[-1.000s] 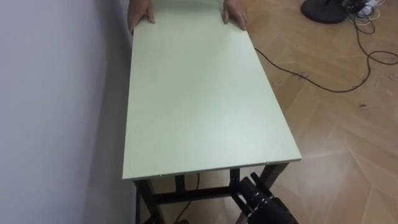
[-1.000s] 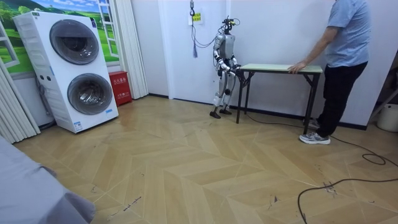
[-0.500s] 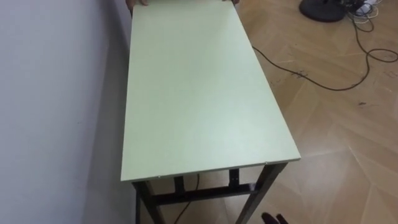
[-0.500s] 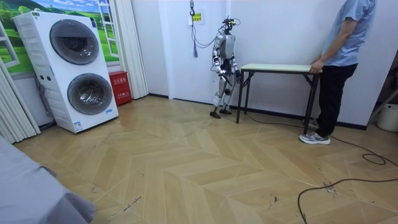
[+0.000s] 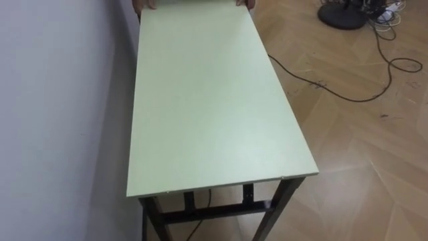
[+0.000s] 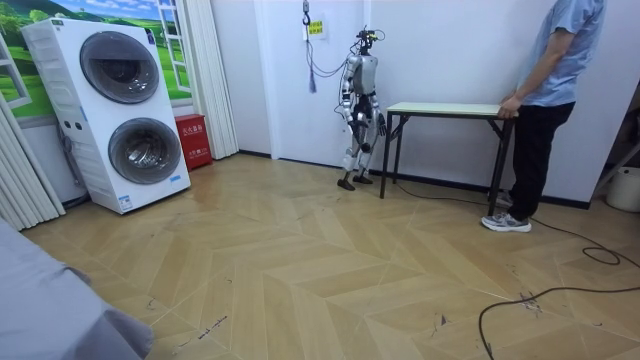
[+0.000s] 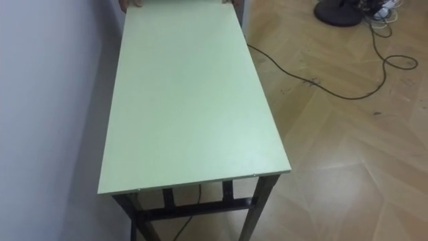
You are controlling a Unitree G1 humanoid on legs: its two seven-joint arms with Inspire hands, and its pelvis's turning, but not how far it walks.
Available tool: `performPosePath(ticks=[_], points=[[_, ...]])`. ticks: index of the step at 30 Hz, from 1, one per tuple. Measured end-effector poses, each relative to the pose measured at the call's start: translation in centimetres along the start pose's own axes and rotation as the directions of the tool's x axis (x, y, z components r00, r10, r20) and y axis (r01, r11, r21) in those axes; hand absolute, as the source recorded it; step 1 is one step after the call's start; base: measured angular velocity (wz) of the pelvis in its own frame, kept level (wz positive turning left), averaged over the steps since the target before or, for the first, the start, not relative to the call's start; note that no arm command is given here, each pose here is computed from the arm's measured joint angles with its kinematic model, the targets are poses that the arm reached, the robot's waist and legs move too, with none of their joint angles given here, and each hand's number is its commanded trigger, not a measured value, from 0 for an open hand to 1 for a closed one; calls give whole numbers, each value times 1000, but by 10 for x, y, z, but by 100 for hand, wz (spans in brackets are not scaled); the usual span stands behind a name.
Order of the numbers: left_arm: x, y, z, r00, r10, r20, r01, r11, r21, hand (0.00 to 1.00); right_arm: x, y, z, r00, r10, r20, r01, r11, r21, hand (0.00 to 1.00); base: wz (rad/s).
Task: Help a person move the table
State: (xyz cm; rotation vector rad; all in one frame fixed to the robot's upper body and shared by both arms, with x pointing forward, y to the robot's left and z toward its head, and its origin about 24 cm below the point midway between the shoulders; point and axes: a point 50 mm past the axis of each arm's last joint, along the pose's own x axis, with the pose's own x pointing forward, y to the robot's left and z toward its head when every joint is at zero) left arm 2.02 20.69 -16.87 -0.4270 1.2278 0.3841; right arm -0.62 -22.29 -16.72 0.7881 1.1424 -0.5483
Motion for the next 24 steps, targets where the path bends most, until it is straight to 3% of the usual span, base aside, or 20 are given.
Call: performPosePath(ticks=[5, 12, 24], points=[[2, 1, 1, 998, 61, -4, -61, 998, 25, 0, 0, -7, -8, 993, -109, -53, 107, 993, -43, 0, 0], [3, 2, 6, 985, 172, 20, -173, 982, 79, 0, 4, 0, -2, 984, -171, -52, 160, 973, -167, 0, 0], [3, 1, 6, 975, 222, 28, -223, 971, 90, 0, 9, 7, 4, 978, -205, -46, 184, 942, -279, 0, 2]])
